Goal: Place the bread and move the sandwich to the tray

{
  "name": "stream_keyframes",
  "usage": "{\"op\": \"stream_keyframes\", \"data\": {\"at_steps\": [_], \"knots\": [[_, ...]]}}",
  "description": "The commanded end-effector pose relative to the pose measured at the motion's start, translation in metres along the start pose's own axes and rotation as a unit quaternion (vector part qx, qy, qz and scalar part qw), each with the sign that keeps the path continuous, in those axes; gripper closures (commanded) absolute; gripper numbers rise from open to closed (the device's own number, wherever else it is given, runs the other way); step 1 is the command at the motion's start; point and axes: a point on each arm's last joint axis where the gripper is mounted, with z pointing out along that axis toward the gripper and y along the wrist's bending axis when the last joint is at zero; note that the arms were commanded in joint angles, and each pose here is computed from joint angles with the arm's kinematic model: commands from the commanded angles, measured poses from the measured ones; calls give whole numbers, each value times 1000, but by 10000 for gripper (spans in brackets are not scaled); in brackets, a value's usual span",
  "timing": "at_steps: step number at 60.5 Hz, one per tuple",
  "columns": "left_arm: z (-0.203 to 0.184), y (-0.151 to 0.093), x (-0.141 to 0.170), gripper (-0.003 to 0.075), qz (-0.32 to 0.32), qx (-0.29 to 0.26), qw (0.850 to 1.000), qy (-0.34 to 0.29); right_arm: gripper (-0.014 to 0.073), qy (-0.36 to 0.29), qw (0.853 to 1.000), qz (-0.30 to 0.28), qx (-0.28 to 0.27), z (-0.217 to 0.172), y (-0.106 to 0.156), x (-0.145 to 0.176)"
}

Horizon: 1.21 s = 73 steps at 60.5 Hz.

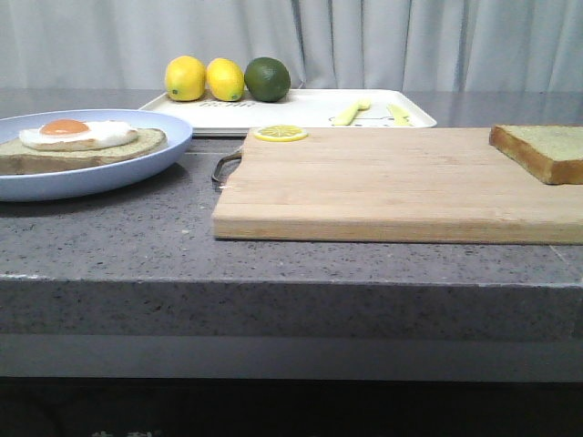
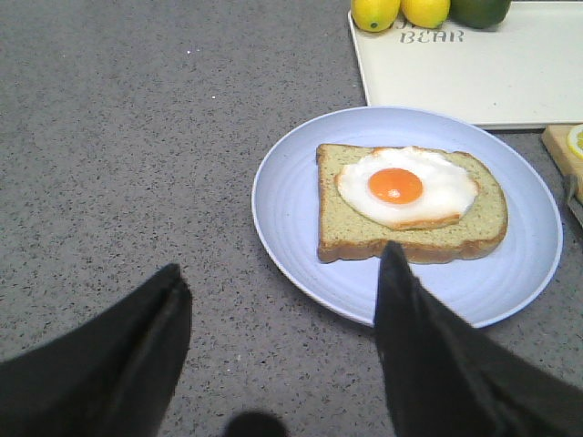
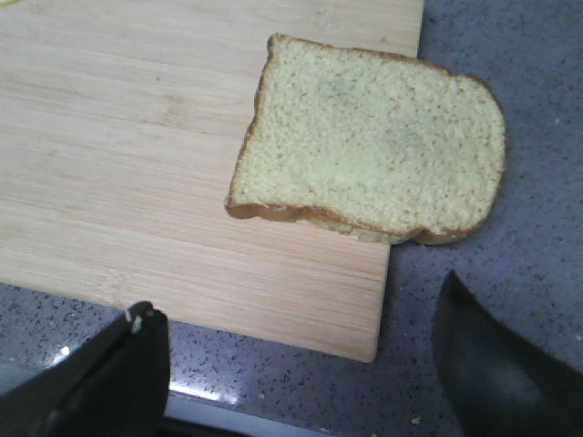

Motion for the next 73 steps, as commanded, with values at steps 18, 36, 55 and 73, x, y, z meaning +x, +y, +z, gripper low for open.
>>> {"op": "stream_keyframes", "data": {"at_steps": [18, 36, 55, 73], "knots": [[-4, 0, -16, 279, 2, 1, 999, -52, -6, 87, 994, 64, -8, 24, -33, -55], [-4, 0, -16, 279, 2, 1, 999, -52, -6, 59, 970, 213, -103, 34, -116, -44], [-4, 0, -17, 279, 2, 1, 998, -57, -6, 51, 941, 278, -185, 69, -159, -32], [-4, 0, -18, 279, 2, 1, 998, -60, -6, 48, 912, 310, -262, 105, -172, -27]]}}
